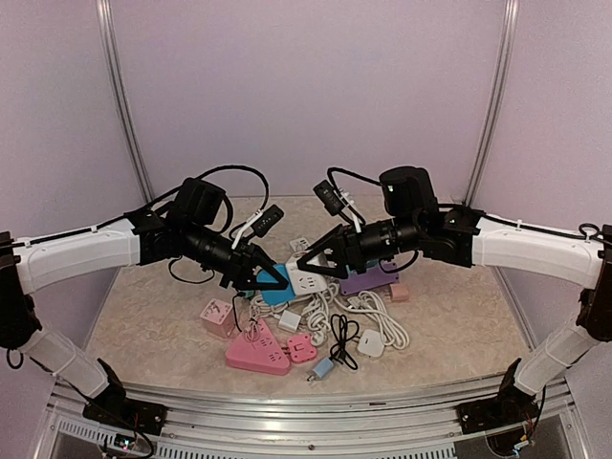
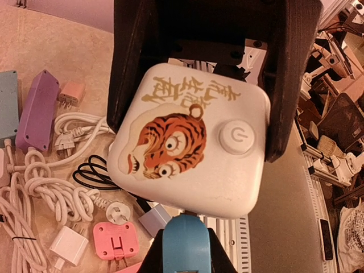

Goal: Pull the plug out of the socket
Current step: Remove the plug from the socket.

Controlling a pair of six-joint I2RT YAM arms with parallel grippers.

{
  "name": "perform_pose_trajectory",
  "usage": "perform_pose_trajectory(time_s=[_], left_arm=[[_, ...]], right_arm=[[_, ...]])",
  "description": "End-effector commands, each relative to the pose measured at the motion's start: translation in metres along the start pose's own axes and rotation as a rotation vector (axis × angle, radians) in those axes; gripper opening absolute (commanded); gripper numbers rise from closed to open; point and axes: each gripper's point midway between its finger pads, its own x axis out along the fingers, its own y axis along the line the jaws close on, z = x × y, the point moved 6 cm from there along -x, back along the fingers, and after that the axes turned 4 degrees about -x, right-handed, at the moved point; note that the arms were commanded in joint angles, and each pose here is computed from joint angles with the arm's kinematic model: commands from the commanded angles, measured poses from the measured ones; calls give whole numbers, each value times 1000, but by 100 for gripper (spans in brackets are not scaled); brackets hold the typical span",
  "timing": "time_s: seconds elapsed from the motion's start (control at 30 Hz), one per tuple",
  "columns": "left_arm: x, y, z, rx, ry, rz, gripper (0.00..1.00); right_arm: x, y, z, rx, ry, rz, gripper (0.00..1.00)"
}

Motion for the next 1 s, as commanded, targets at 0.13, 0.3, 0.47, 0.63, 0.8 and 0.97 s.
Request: perform_pose_trajectory(time_s=[0.13, 0.3, 0.47, 0.63, 0.8, 0.97], left_arm=[[-10, -30, 11, 94, -40, -145, 0], [-9, -31, 10, 96, -35, -151, 0], [-9, -31, 10, 97, -35, -147, 0], [-8, -28, 10, 90, -34, -127, 0], [-7, -20, 10, 71, -31, -61, 0], [-6, -14, 12, 57, -46, -18, 0]], right_arm=[[-13, 34, 18, -59, -59, 213, 0], [-26, 51, 23, -81, -81, 285, 0], [-30, 52, 24, -82, -79, 271, 0], [-26, 44, 18, -67, -46, 213, 0], [-27, 33, 21, -56, -54, 96, 0], [-29, 29, 27, -44, -75, 36, 0]])
